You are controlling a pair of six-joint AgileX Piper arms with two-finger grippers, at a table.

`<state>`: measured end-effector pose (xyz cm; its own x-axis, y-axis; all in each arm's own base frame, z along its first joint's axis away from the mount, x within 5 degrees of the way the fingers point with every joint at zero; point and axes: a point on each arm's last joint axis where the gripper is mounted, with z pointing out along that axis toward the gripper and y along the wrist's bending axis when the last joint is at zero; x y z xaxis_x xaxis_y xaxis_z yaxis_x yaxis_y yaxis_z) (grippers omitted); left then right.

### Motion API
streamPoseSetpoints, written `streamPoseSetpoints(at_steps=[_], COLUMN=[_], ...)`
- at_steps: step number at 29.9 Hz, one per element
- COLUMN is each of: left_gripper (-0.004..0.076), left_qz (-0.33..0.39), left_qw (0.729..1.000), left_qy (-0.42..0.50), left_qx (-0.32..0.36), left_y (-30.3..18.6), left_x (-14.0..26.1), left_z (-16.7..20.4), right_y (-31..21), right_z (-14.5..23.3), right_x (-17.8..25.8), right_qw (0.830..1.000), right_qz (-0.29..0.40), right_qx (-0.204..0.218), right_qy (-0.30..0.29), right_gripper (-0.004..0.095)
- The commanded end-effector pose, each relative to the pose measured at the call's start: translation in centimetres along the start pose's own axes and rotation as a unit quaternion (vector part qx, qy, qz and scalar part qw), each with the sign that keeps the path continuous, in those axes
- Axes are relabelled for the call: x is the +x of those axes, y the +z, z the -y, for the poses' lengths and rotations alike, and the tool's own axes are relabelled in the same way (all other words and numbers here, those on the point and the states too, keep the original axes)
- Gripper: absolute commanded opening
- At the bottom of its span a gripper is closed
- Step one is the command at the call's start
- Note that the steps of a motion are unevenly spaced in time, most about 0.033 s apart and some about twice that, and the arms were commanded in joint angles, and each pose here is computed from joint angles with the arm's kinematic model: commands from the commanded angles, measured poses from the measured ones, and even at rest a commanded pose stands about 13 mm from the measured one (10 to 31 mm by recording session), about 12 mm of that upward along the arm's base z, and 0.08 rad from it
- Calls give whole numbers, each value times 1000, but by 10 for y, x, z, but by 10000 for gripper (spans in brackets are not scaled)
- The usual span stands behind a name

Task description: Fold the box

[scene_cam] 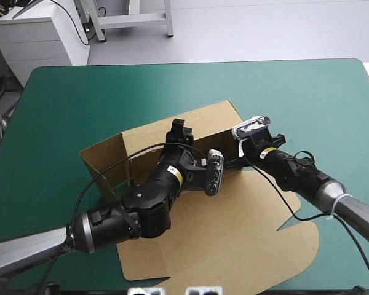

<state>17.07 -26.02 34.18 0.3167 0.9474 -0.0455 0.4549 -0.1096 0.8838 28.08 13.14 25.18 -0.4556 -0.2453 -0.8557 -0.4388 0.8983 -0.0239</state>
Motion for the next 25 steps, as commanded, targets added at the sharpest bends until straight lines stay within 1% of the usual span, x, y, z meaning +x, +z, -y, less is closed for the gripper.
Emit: streamPoseSetpoints(at_steps=[1, 2, 4, 5, 6, 8, 12, 17, 19, 22, 25], left_gripper=[374, 322, 178, 58, -11, 10, 9, 10, 10, 9, 9], left_qz=[-10, -21, -33, -29, -25, -20, -27, -65, -77, -92, -92], left_qw=[996, 993, 985, 983, 983, 982, 972, 945, 934, 912, 885], left_qy=[21, 37, 48, 28, 11, -28, -128, -261, -306, -376, -441], left_qx=[-80, -108, -164, -179, -181, -187, -193, -186, -168, -137, -116], left_y=[-18, -17, -16, -14, -13, -10, -8, -12, -14, -12, -11], left_x=[7, 10, 17, 21, 25, 37, 70, 127, 149, 186, 212], left_z=[-25, -31, -46, -55, -62, -80, -114, -147, -154, -154, -151], right_y=[-2, -2, -2, -2, -2, -2, -2, -4, -6, -11, -17], right_z=[0, 0, 0, 0, 0, 0, -1, -2, -3, 4, 16], right_x=[-11, -11, -11, -10, -10, -9, -11, -22, -30, -45, -60], right_qw=[1000, 1000, 1000, 1000, 1000, 1000, 1000, 1000, 1000, 1000, 999], right_qz=[27, 24, 24, 24, 24, 17, 11, 8, 3, -8, -23], right_qx=[4, 3, 3, 3, 3, 0, -4, -13, -19, -23, -11], right_qy=[5, 9, 9, 9, 9, 9, 9, 14, 8, 13, 22], right_gripper=[-8, -8, -8, -8, -8, -8, -8, -4, 4, 4, 4])
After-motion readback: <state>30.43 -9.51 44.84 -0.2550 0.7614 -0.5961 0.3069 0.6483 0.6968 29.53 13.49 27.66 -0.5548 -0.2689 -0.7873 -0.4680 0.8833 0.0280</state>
